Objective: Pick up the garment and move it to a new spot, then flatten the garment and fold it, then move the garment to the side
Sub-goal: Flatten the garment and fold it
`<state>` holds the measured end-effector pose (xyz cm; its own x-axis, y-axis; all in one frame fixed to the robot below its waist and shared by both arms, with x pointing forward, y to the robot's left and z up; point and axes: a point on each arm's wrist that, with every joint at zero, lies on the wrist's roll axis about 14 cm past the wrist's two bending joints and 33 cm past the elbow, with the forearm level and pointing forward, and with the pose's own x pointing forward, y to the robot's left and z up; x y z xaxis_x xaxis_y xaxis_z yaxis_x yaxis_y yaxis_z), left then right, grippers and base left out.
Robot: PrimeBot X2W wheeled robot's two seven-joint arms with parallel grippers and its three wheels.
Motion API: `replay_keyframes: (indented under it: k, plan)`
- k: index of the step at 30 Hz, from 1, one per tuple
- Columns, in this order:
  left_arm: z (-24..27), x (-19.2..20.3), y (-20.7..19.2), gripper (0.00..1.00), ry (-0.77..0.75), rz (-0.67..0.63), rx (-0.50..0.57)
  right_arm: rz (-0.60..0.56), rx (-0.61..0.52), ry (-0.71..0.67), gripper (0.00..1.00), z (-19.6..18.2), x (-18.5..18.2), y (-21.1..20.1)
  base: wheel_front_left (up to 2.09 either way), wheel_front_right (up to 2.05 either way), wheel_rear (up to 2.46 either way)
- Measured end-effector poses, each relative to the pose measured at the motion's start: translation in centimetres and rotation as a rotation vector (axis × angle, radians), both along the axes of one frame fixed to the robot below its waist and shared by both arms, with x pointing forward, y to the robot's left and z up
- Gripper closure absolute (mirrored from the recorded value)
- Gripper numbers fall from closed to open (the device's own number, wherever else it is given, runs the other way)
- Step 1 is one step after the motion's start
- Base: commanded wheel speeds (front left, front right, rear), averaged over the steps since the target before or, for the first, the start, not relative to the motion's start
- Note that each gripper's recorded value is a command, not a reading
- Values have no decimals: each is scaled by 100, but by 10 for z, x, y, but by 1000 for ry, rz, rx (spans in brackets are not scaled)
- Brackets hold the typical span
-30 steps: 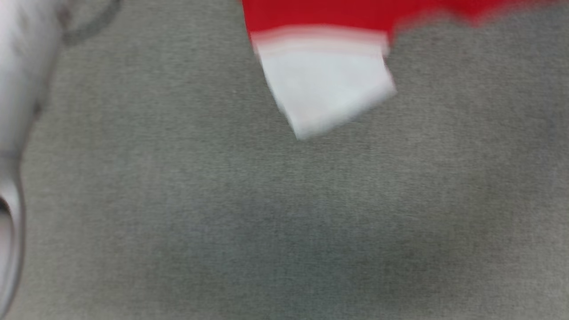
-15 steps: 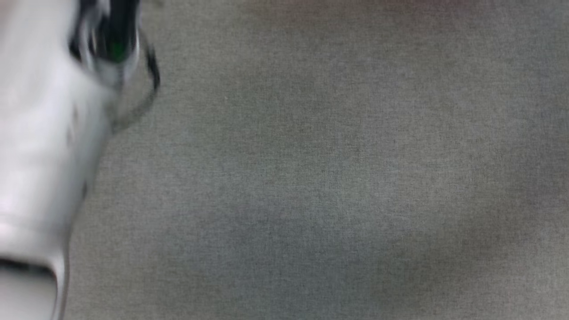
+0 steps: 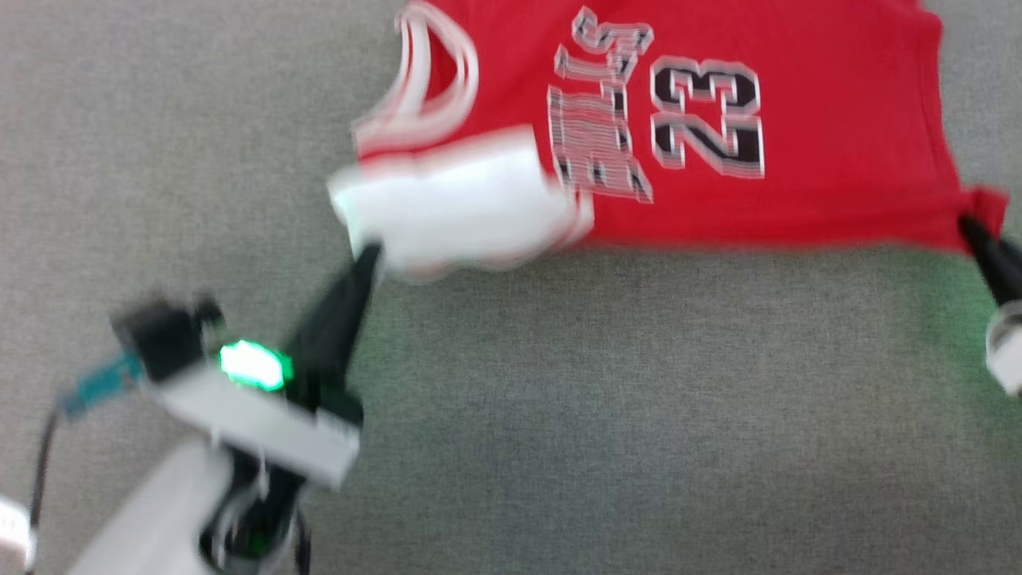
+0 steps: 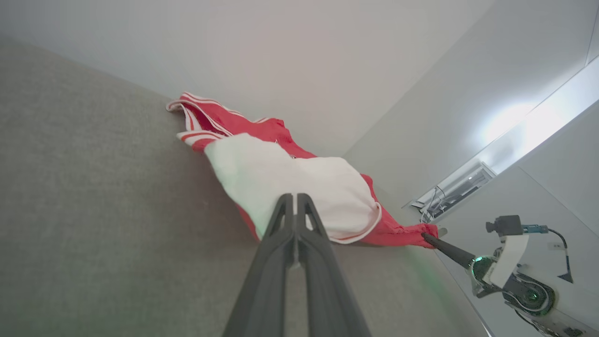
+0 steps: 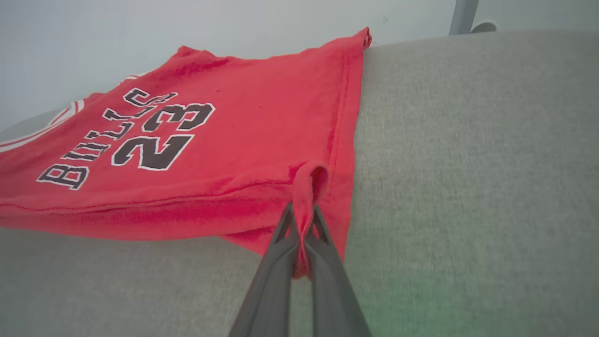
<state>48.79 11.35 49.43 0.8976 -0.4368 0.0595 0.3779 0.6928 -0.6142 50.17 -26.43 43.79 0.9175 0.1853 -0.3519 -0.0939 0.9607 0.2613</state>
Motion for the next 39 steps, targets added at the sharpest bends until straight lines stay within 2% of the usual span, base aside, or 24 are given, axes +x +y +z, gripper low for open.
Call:
replay_keyframes:
  k: [9, 17, 20, 24, 29, 34, 37, 39]
  plan:
    - [-23, -80, 1, 100, 123, -95, 28, 36, 22, 95, 100, -13, -69, -8, 0, 0, 0]
    - [-26, -128, -7, 100, 219, -159, -28, 58, 23, 168, 100, -18, -111, -9, 0, 0, 0]
    - [-21, -134, -9, 100, 220, -181, -33, 56, 17, 168, 100, -15, -118, -9, 0, 0, 0]
    - [-9, -123, -14, 100, 169, -215, -8, 42, 20, 130, 100, -5, -112, -7, 0, 0, 0]
    - [15, -79, -21, 100, 61, -232, 12, 46, 6, 65, 100, 15, -90, -3, 0, 0, 0]
    - [22, -35, -30, 100, 37, -251, 39, 17, 18, 19, 100, 27, -65, -4, 0, 0, 0]
    - [22, -9, -38, 100, 38, -240, 16, -2, -8, 23, 100, 25, -53, -11, 0, 0, 0]
    - [13, 7, -38, 100, 51, -226, 39, -9, 5, 37, 100, 17, -47, -9, 0, 0, 0]
